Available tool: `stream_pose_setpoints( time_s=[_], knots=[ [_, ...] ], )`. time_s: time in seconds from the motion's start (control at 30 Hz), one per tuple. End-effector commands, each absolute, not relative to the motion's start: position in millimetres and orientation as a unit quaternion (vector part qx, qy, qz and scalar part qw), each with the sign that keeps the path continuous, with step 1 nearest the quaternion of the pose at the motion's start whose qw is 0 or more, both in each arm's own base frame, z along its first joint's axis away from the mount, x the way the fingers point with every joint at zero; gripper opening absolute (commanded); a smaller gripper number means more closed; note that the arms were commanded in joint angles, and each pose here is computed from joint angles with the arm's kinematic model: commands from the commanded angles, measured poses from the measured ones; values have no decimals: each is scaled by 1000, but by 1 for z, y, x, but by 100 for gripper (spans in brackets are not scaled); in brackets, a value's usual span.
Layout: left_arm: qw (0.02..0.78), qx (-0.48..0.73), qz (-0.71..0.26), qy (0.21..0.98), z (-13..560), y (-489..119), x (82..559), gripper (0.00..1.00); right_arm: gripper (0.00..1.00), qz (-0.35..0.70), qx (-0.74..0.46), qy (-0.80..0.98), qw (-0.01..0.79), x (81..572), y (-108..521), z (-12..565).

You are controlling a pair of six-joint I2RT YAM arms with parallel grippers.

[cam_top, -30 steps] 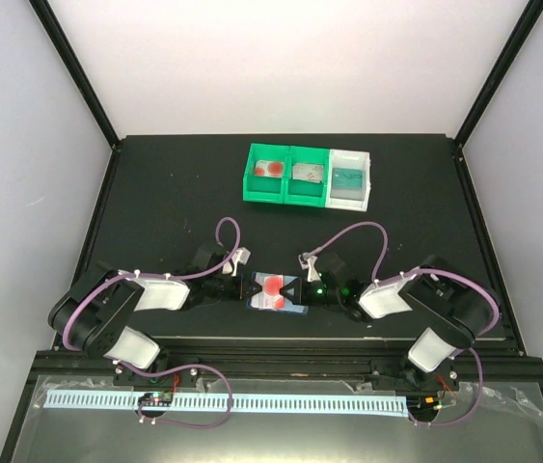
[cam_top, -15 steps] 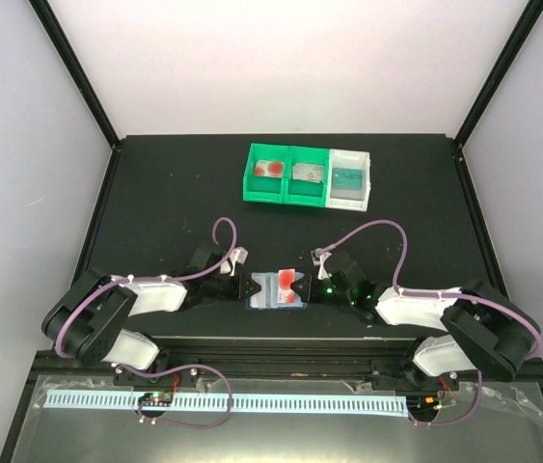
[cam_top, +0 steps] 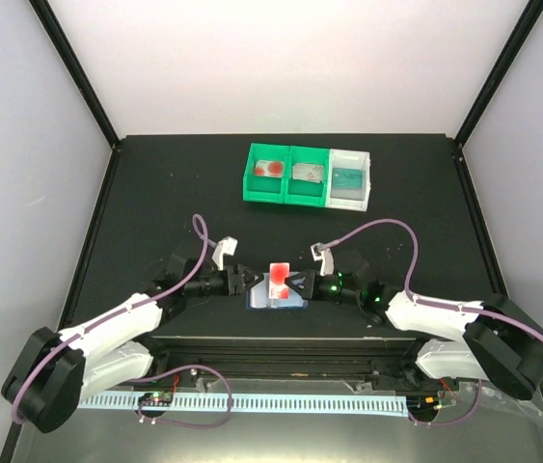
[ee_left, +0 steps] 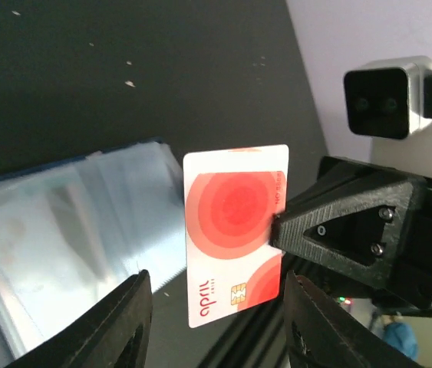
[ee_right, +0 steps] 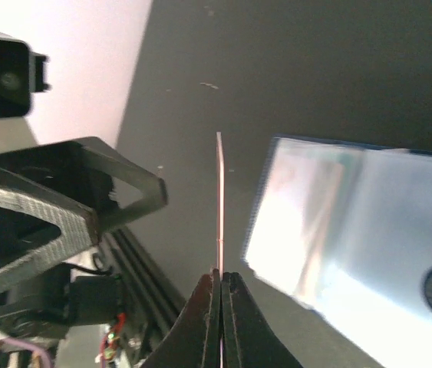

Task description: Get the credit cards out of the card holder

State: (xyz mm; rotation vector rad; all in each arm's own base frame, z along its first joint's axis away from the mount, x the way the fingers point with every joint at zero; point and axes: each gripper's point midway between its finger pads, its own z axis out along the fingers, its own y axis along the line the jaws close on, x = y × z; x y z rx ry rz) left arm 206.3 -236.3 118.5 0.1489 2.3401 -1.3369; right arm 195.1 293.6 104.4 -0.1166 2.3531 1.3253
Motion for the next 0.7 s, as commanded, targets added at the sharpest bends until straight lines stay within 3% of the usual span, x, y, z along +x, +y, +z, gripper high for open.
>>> stream_pose_setpoints(
  time_s=[0.0, 0.3, 0.4, 0.6, 0.67],
  knots=[
    [203, 54, -542, 814, 140, -242, 189, 50, 1, 568, -52, 793, 211, 186, 308, 146],
    [204, 54, -602, 770, 169, -244, 175, 46, 1, 639, -45, 736, 216, 183, 319, 194],
    [208, 51, -611, 762, 174, -243, 173, 37, 1, 650, -46, 727, 216, 182, 322, 201],
    [207, 56, -623, 752, 179, -244, 171, 5, 1, 651, -50, 726, 215, 180, 323, 201],
    [206, 64, -628, 748, 181, -245, 169, 2, 3, 649, -59, 727, 216, 179, 324, 200]
  ],
)
